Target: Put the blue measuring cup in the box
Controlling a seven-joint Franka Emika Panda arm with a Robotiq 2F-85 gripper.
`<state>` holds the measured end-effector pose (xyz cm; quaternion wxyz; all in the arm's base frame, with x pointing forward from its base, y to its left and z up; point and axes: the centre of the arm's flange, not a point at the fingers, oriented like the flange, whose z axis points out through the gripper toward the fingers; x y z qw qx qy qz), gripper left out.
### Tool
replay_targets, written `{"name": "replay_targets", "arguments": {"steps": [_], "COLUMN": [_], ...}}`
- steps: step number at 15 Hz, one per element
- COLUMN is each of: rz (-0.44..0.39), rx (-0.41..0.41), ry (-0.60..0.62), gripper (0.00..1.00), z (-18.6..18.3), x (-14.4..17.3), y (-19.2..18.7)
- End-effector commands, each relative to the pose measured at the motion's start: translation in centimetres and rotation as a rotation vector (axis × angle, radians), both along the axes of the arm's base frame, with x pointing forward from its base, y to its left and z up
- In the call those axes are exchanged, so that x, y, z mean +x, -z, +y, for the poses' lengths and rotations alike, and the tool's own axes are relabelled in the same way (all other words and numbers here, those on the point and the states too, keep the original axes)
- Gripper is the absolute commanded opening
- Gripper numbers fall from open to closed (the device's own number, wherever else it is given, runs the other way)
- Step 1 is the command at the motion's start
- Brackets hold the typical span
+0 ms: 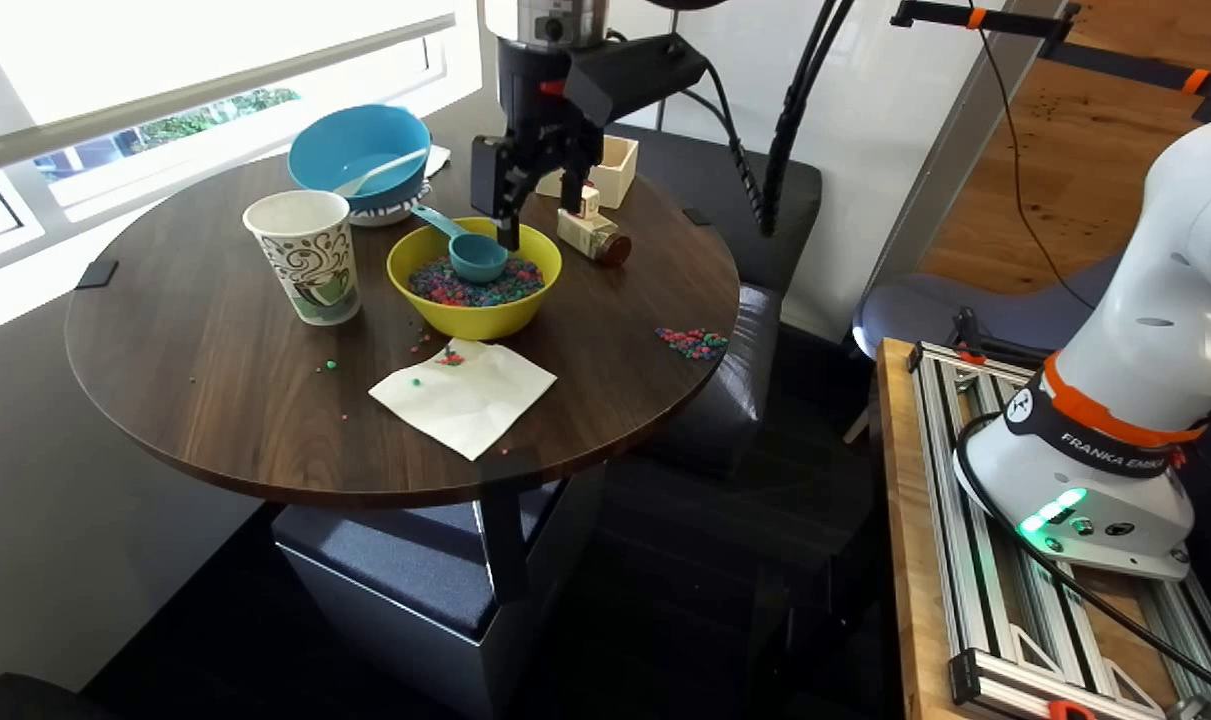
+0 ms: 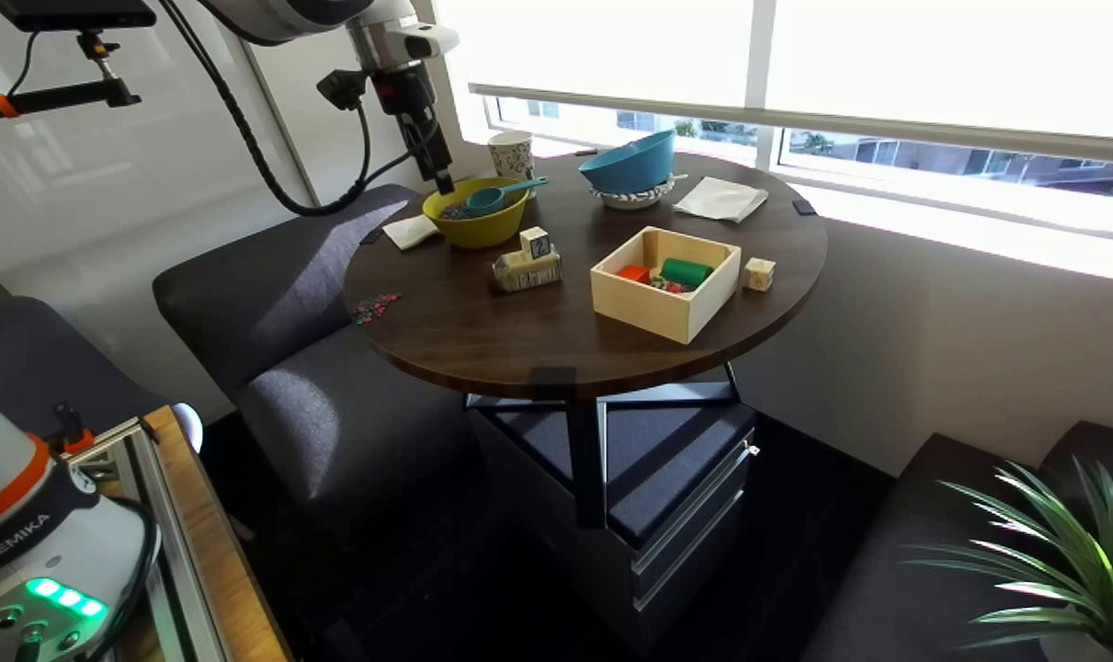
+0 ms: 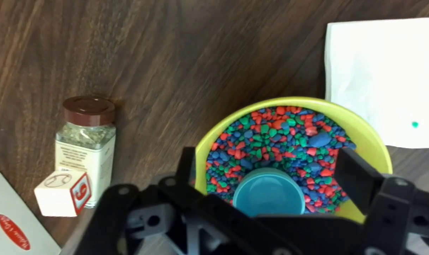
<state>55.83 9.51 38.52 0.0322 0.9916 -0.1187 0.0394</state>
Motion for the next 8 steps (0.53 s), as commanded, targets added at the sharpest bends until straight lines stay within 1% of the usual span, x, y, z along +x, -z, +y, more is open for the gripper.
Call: {"name": "replay_targets", "arguments": {"steps": [1, 3, 6, 7, 8], "rz": [0.034, 0.041, 0.024, 0.020, 0.027], "rx": [0.060, 0.071, 0.079, 0.081, 0.064], "ry": [-0.058, -0.070, -0.061, -0.045, -0.055], "gripper": [1.00, 1.00, 0.96, 0.99, 0.98], "z": [1.7, 2.3, 2.6, 2.7, 2.4], "x": [3.2, 4.0, 5.2, 5.4, 4.1], "y": [1.5, 2.4, 3.0, 2.6, 2.6]}}
